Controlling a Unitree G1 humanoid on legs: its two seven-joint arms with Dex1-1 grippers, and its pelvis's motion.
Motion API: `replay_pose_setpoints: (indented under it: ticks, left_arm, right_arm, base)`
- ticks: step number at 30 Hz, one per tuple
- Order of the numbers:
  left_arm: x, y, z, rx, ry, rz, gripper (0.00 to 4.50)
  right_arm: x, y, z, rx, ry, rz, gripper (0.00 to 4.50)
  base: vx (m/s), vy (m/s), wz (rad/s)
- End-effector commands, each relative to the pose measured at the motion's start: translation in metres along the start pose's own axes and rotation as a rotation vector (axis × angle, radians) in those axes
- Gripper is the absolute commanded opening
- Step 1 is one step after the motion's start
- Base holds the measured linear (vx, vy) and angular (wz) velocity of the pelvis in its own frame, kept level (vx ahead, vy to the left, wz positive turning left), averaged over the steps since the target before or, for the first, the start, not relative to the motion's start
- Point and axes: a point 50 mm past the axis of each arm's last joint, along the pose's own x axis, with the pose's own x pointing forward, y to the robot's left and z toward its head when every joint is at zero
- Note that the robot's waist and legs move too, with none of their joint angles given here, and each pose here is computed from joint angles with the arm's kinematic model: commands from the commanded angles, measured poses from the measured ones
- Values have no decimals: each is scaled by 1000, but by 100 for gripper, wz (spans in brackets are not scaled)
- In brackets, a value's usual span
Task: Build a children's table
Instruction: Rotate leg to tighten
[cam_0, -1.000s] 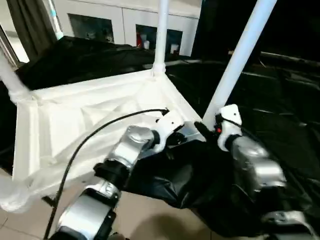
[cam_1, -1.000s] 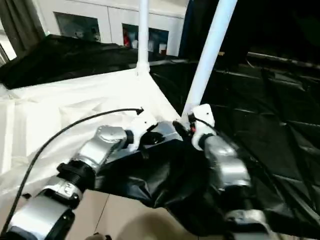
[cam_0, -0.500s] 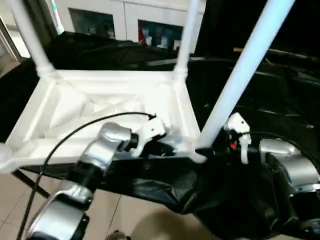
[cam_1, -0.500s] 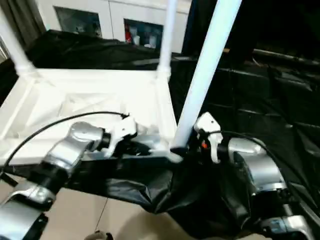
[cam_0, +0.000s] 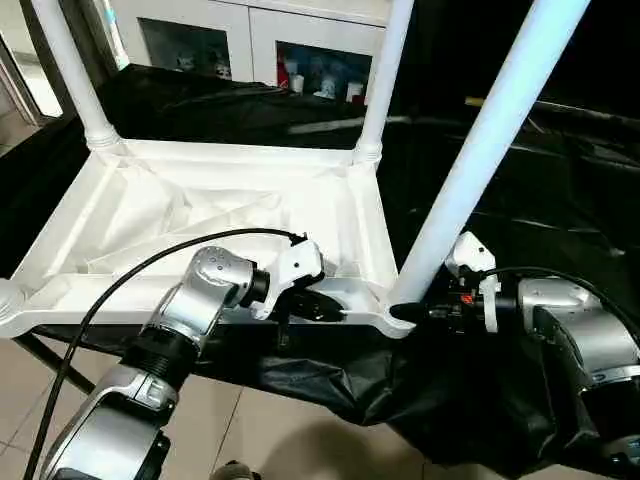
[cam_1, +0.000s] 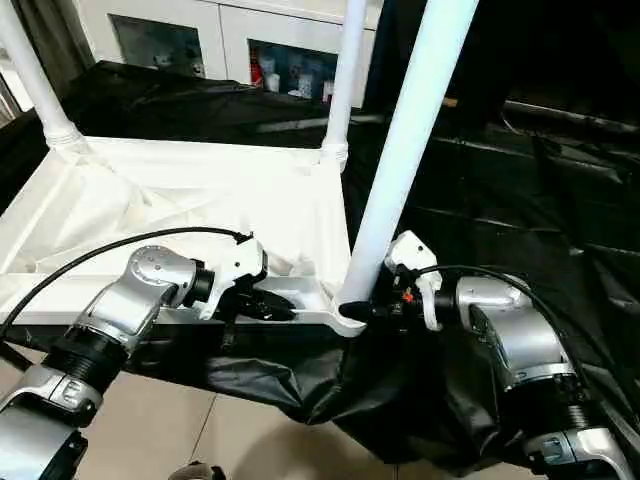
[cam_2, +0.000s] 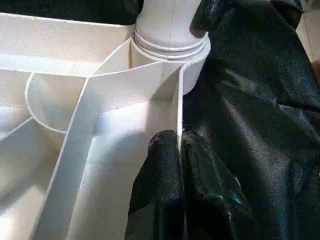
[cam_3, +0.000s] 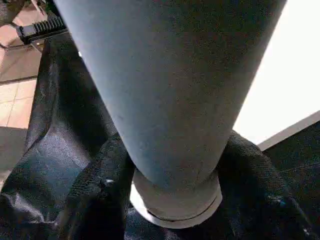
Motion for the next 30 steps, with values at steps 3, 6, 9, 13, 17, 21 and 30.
replay_pose_setpoints:
  ticks: [3, 6, 9, 13, 17, 21, 30]
  left_arm:
    - [10, -7, 2, -6, -37, -46, 0]
    - [10, -6, 2, -8, -37, -42, 0]
    - [11, -4, 2, -14, -40, -13, 0]
    - [20, 12, 3, -54, -15, 200, 0]
    - [32, 21, 7, -103, -6, 341, 0]
    - [61, 18, 20, -148, -27, 414, 0]
    - [91, 5, 36, -67, -26, 368, 0]
  right_arm:
    - [11, 10, -3, 7, 1, 87, 205]
    - [12, 12, -5, 15, 3, 93, 203]
    - [14, 13, -8, 29, -2, 88, 201]
    - [28, 5, -16, 74, -33, -119, 200]
    - [43, -3, -21, 186, -86, -324, 199]
    - [78, -3, -21, 336, -117, -601, 197]
    - [115, 5, 0, 329, -151, -688, 252]
  base:
    - [0, 0, 0]
    - [0, 0, 0]
    - [0, 0, 0]
    - [0, 0, 0]
    - [0, 0, 0]
    - [0, 0, 0]
    - [0, 0, 0]
